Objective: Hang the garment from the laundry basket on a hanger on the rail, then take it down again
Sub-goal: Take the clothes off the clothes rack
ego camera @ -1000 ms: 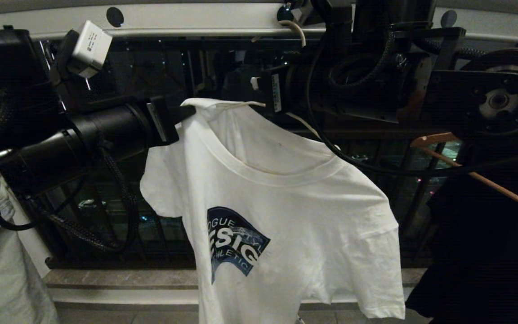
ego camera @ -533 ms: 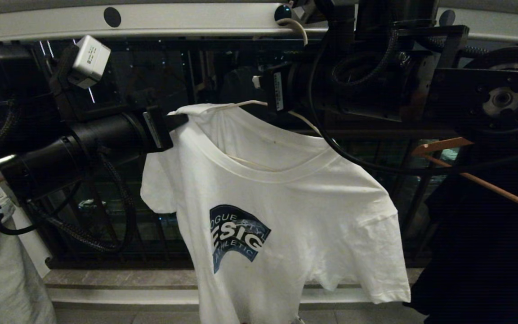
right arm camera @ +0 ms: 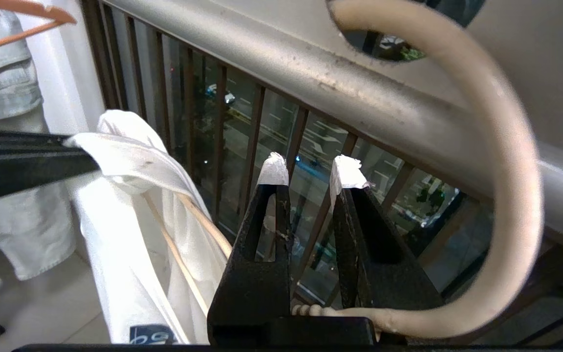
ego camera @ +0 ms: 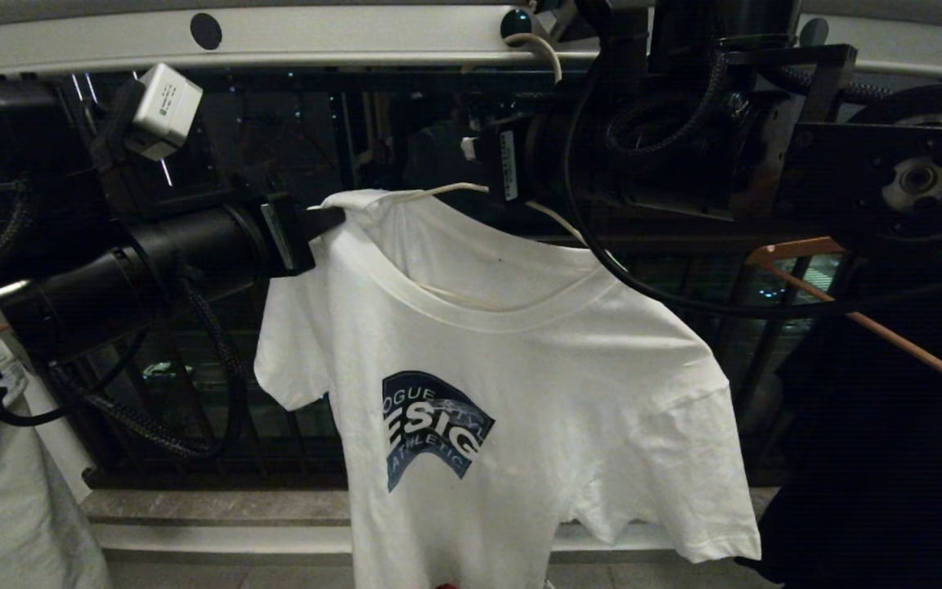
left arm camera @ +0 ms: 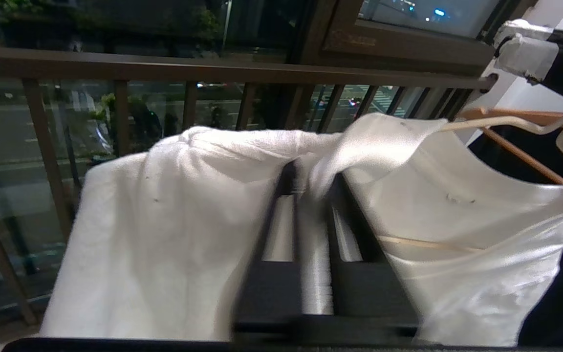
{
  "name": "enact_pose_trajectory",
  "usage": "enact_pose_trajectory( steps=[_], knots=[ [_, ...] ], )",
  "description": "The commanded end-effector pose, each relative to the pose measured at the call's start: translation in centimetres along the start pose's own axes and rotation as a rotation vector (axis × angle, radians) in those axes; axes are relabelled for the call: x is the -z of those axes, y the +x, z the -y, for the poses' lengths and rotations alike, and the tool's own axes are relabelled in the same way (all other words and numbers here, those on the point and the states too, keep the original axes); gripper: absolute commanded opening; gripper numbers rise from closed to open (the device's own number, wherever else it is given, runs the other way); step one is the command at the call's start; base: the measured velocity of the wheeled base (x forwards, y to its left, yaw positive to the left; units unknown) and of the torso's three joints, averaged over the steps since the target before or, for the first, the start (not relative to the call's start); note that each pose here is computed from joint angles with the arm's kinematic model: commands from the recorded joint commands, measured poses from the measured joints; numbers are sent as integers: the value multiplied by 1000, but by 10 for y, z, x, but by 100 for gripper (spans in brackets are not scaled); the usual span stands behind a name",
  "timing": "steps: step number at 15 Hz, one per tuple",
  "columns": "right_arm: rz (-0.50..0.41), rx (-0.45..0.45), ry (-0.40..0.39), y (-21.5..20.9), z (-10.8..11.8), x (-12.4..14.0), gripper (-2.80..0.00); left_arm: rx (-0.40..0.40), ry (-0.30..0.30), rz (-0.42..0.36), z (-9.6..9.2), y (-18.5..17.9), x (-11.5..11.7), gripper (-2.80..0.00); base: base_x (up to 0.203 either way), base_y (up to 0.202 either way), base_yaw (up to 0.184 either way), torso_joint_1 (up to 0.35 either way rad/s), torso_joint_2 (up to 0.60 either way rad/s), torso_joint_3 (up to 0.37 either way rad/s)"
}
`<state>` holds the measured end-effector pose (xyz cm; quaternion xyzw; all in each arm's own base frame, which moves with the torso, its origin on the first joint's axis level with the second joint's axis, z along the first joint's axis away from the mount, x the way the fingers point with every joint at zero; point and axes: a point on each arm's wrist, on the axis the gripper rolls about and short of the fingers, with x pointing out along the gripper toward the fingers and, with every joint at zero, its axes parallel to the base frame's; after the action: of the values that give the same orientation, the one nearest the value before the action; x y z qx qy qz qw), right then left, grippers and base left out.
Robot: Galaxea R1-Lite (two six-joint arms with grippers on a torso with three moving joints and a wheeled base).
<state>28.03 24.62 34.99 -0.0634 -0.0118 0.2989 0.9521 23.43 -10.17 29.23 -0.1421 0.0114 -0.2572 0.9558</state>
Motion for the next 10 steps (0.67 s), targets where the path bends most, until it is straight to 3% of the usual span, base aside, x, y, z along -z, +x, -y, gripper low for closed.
enact_pose_trajectory(
  steps=[1,10],
  knots=[
    [2,0,-1,0,0,-1,-280,1,-2,2,0,0,0,0,0,0,0,0,0,0],
    [-7,7,-9,1,2,2,-280,43,27,-25,21,-63,-11,0,0,0,0,0,0,0]
  ],
)
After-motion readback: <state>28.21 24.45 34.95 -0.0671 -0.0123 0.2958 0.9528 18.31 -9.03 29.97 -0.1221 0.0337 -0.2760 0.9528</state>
